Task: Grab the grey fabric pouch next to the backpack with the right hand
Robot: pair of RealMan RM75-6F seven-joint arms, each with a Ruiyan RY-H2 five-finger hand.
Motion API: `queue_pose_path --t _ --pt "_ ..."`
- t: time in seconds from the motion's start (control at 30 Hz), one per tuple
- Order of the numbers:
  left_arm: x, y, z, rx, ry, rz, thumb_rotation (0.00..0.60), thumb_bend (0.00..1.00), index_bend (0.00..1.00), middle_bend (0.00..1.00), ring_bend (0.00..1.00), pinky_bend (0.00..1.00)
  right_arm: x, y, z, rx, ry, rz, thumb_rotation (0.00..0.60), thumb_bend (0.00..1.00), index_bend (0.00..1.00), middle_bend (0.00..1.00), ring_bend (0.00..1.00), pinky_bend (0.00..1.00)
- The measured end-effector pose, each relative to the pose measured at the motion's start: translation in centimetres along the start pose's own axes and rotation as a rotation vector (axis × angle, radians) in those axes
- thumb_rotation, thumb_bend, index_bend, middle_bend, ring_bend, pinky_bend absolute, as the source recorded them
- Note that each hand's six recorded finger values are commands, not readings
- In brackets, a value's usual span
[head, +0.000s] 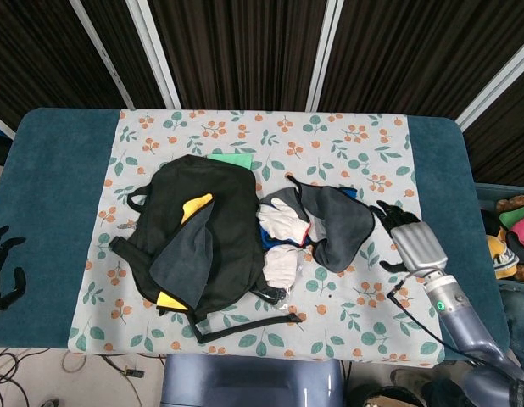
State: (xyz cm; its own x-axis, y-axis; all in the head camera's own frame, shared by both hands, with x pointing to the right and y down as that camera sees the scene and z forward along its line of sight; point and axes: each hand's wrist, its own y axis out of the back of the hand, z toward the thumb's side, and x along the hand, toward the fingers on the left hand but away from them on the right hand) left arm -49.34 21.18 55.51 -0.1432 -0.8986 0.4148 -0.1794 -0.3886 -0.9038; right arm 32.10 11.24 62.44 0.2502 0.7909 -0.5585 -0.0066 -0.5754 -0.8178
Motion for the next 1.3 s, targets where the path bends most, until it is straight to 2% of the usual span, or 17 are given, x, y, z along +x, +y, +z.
queue_pose_path --t 0.13,0.33,0.73,1.0,1.07,1.17,1.23,1.3 --pt "0.0 0.0 0.0 -0.001 0.004 -0.002 0.600 0.59 0.21 0.06 0.12 0.02 -3.0 -0.5 1.7 0.055 0.005 0.046 0.600 0.21 0.03 0.06 0.10 0.22" --pt "0.0 0.1 -0.2 -0.005 0.013 -0.003 0.600 0.59 0.21 0.06 0.12 0.02 -6.4 -1.6 4.2 0.096 0.015 0.077 0.600 0.21 0.03 0.06 0.09 0.22" --pt "0.1 0.0 -0.3 -0.007 0.019 -0.011 0.600 0.59 0.21 0.06 0.12 0.02 -10.2 -3.6 7.2 0.183 0.027 0.130 0.600 0.21 0.03 0.06 0.09 0.22" --pt "0.1 0.1 -0.4 -0.011 0.020 -0.011 0.600 0.59 0.21 0.06 0.12 0.02 -11.2 -4.6 7.2 0.276 -0.006 0.152 0.600 0.21 0.03 0.09 0.09 0.22" --pt "0.1 0.1 -0.4 -0.013 0.019 -0.012 0.600 0.59 0.21 0.06 0.12 0.02 -11.2 -4.9 7.1 0.281 -0.014 0.167 0.600 0.21 0.03 0.13 0.12 0.22" --pt "0.0 0.0 -0.3 -0.013 0.018 -0.015 0.600 0.59 0.21 0.06 0.12 0.02 -11.2 -5.3 7.2 0.282 -0.012 0.184 0.600 0.21 0.10 0.27 0.23 0.22" --pt "0.0 -0.1 -0.3 -0.015 0.017 -0.018 0.600 0.59 0.21 0.06 0.12 0.02 -11.1 -5.3 7.4 0.278 -0.005 0.183 0.600 0.22 0.25 0.39 0.32 0.24" --pt "0.0 -0.1 -0.3 -0.018 0.018 -0.020 0.600 0.59 0.21 0.06 0.12 0.02 -11.1 -5.3 7.6 0.273 0.004 0.179 0.600 0.24 0.38 0.45 0.38 0.25"
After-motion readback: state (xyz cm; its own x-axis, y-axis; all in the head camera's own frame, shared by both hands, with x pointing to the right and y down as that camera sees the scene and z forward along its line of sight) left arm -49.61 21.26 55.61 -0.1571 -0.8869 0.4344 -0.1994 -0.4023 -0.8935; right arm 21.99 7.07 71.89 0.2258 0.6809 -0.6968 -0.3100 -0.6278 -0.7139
